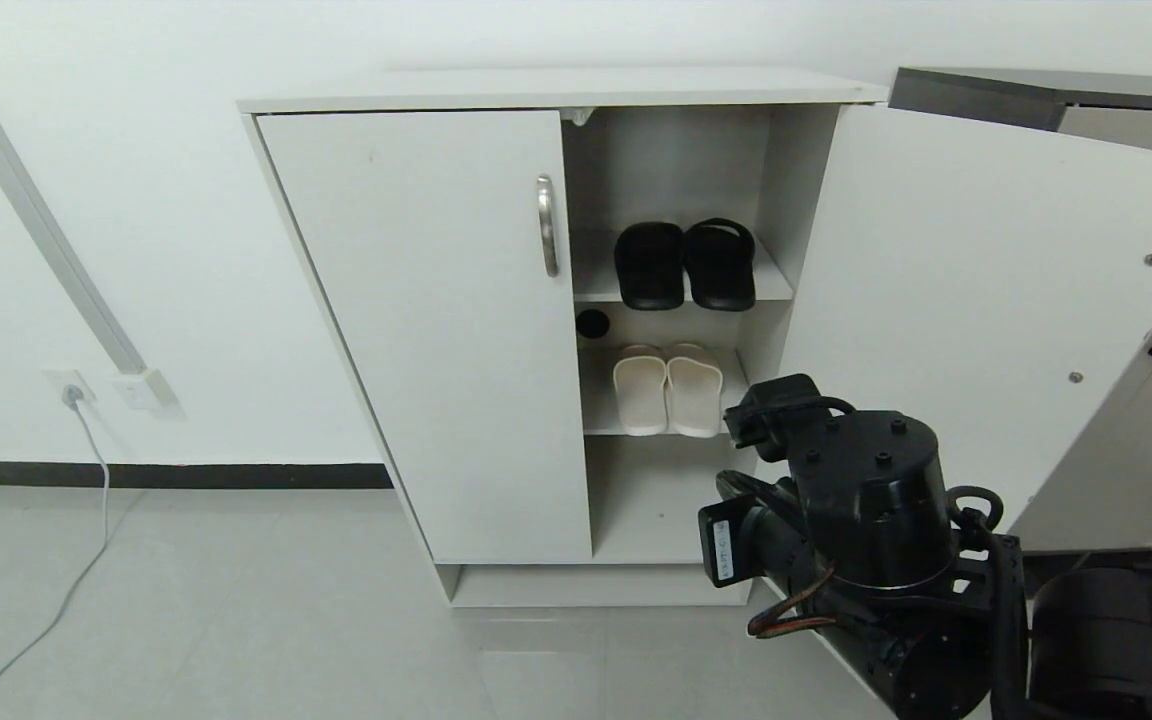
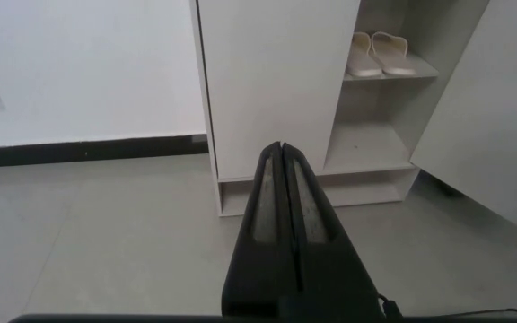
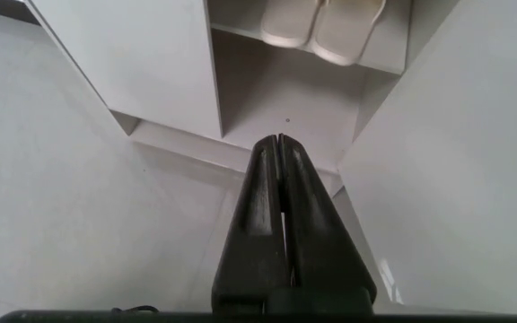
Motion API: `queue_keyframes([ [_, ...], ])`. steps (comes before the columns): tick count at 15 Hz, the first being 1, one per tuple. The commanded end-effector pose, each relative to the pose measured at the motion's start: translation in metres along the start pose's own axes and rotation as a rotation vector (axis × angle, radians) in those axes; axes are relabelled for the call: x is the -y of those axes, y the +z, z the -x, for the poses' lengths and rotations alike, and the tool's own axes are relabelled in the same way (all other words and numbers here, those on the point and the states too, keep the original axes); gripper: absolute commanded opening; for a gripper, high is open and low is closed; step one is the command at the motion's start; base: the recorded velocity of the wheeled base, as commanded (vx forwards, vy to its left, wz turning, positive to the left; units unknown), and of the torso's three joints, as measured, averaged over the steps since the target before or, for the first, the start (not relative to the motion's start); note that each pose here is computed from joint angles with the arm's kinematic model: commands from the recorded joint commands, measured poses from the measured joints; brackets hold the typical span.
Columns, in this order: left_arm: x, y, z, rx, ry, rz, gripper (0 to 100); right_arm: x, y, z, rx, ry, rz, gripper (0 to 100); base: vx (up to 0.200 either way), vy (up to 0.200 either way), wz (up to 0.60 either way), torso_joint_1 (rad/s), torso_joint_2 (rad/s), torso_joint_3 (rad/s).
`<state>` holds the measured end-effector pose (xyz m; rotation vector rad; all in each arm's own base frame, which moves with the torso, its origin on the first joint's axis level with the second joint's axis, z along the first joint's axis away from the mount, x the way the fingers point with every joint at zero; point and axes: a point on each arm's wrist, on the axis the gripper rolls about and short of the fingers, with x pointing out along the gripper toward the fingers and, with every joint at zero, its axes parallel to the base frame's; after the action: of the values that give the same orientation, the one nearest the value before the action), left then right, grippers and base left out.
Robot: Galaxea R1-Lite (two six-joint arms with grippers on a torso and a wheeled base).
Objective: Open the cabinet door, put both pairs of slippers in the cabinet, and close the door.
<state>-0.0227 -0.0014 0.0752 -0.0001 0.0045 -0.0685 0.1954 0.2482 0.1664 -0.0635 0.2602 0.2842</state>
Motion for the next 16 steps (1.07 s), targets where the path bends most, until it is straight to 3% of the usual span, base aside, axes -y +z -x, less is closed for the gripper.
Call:
queue_keyframes([
  [1, 0.0, 0.0, 0.0, 0.0, 0.001, 0.0, 0, -0.0004, -0.0011, -0.0006, -0.004, 0.0, 0.003, 0, 0.0, 0.0, 0.0, 0.0, 0.0, 0.0],
  [6, 0.0, 0.0, 0.0, 0.0, 0.001, 0.0, 0, -0.0001, -0.0024, -0.0005, -0.008, 0.0, 0.012, 0, 0.0, 0.0, 0.0, 0.0, -0.04, -0.043],
  [9, 0.0, 0.0, 0.0, 0.0, -0.001, 0.0, 0, -0.0001, -0.0024, -0.0005, -0.008, 0.0, 0.012, 0, 0.0, 0.0, 0.0, 0.015, -0.2, -0.346],
  [16, 0.0, 0.0, 0.0, 0.0, 0.001, 0.0, 0, -0.0011, -0.0057, -0.0026, -0.018, -0.001, 0.019, 0, 0.0, 0.0, 0.0, 0.084, -0.5, -0.354],
])
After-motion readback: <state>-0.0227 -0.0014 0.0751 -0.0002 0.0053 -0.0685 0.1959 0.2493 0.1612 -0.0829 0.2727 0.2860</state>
